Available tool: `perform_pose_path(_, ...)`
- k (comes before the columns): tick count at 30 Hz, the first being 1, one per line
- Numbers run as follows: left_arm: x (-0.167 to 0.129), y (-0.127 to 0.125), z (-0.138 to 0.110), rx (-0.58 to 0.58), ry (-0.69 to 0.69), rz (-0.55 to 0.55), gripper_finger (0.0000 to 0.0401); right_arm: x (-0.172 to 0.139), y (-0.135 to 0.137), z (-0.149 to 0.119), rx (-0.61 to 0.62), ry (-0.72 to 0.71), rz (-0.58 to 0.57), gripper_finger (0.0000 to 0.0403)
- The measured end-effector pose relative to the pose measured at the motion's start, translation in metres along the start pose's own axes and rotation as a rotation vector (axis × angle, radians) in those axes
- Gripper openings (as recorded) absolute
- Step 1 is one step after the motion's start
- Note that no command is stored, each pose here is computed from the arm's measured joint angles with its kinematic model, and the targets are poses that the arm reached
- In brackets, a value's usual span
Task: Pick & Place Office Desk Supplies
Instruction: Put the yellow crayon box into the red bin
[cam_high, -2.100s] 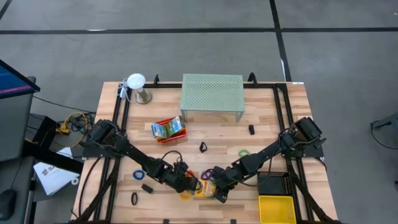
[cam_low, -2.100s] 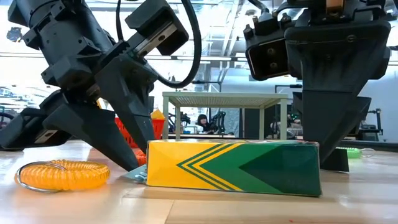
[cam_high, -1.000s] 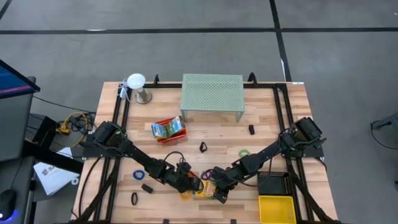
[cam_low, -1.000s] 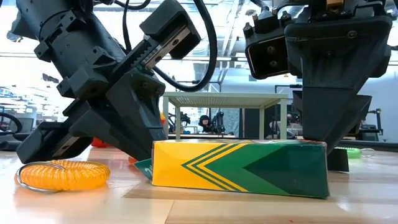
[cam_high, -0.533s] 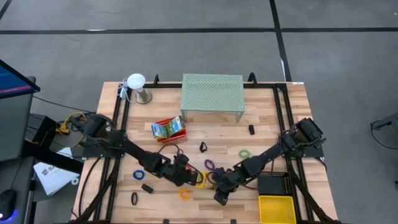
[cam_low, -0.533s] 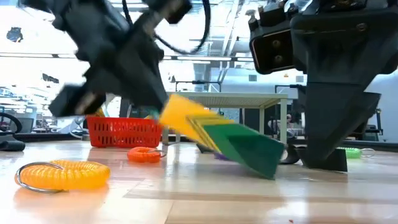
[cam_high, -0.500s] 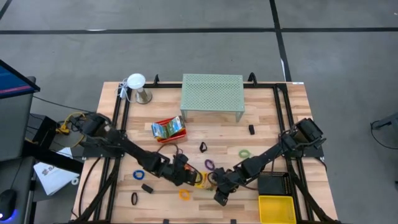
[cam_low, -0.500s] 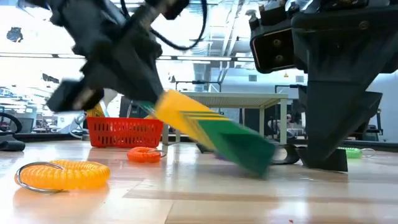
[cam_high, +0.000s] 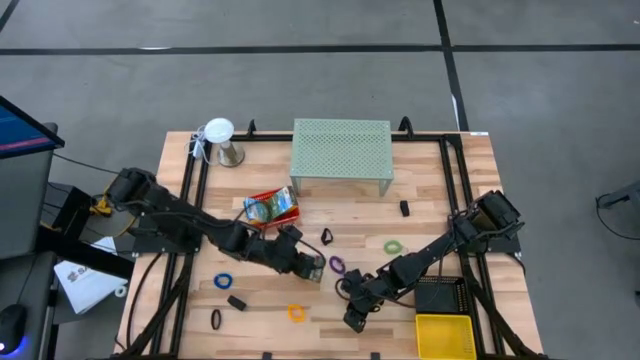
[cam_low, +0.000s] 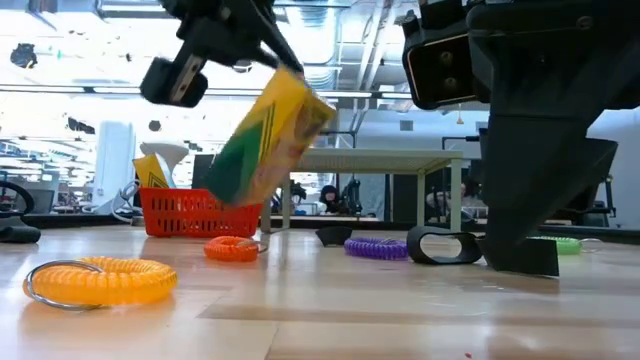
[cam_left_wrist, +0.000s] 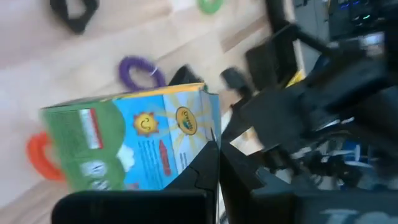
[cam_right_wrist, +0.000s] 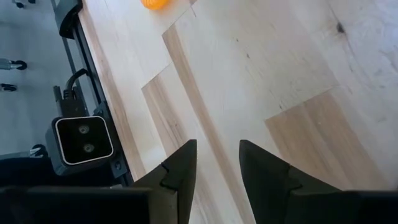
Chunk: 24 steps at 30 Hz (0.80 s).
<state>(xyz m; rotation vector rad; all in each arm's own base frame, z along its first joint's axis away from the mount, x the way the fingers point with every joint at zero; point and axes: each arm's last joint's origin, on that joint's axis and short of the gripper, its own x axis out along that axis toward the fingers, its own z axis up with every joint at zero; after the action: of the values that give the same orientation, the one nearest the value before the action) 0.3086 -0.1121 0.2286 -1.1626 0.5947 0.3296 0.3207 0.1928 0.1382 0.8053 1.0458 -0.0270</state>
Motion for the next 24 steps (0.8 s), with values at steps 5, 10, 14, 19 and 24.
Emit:
perform_pose_path(5,-0.020,-0.005,0.023,0.005,-0.049,-0.020,0.0000,0.000,0.002,0.000,-0.001,-0.011,0.013,0.0118)
perform_pose_path(10,-0.042,-0.003,0.045,0.006,-0.115,0.008,0.0000,0.000,0.003,0.000,-0.002,-0.018,0.028,0.0118)
perform_pose_path(14,-0.060,0.000,0.062,-0.003,-0.190,0.025,0.0000,0.000,0.004,0.001,-0.002,-0.030,0.035,0.0118)
perform_pose_path(19,-0.078,0.009,0.080,-0.023,-0.261,0.092,0.0000,0.000,0.005,0.002,-0.002,-0.039,0.041,0.0118)
perform_pose_path(24,-0.087,0.021,0.099,-0.036,-0.306,0.174,0.0000,0.000,0.005,0.003,-0.005,-0.045,0.047,0.0118)
